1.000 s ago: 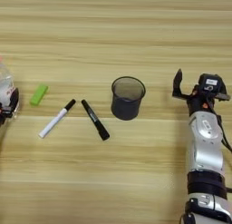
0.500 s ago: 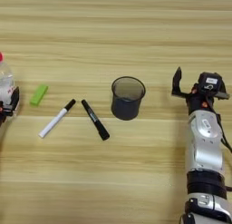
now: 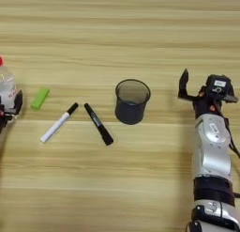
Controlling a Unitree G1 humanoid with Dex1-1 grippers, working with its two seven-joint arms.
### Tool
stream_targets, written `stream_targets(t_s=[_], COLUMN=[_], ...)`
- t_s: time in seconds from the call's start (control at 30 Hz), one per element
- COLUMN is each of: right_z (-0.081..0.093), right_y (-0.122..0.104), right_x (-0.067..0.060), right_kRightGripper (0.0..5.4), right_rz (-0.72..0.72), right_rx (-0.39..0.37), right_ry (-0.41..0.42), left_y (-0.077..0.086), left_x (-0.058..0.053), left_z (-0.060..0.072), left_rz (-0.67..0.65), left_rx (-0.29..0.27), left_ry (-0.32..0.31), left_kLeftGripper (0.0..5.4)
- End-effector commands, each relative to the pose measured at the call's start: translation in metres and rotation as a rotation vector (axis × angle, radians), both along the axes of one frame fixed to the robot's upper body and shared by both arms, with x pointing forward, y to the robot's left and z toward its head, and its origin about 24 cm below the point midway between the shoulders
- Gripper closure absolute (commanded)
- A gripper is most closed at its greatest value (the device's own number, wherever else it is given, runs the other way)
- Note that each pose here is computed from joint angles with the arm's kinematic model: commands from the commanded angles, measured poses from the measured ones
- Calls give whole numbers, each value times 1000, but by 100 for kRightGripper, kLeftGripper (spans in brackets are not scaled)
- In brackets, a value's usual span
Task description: Move the objects on the table
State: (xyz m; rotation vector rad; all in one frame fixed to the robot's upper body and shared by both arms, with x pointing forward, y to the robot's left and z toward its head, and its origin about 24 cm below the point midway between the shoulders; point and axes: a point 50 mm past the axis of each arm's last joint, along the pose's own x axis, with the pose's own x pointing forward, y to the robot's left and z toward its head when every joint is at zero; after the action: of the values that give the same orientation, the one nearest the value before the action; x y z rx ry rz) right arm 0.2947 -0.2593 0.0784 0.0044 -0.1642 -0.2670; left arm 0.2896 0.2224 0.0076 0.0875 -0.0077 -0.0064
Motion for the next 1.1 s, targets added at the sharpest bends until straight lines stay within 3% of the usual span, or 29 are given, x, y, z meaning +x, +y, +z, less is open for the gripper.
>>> stream_targets(t_s=[0.03,0.3,0.7,1.1], right_z=[5,5,5,7], right_y=[-2,-2,0,3], right_x=[1,1,1,0], right_kRightGripper=[0,0,0,0], right_rz=[-5,-2,-1,0], right_rx=[-2,-3,-4,-1], right_ry=[-14,-12,-15,-21], left_y=[-5,-5,-1,-10], left_x=[-2,-3,-10,-44], left_z=[-4,-4,-3,0], left_rz=[-15,-13,9,-91], left_rx=[10,10,26,39], left_ry=[29,32,30,59], left_kLeftGripper=[92,2,2,2])
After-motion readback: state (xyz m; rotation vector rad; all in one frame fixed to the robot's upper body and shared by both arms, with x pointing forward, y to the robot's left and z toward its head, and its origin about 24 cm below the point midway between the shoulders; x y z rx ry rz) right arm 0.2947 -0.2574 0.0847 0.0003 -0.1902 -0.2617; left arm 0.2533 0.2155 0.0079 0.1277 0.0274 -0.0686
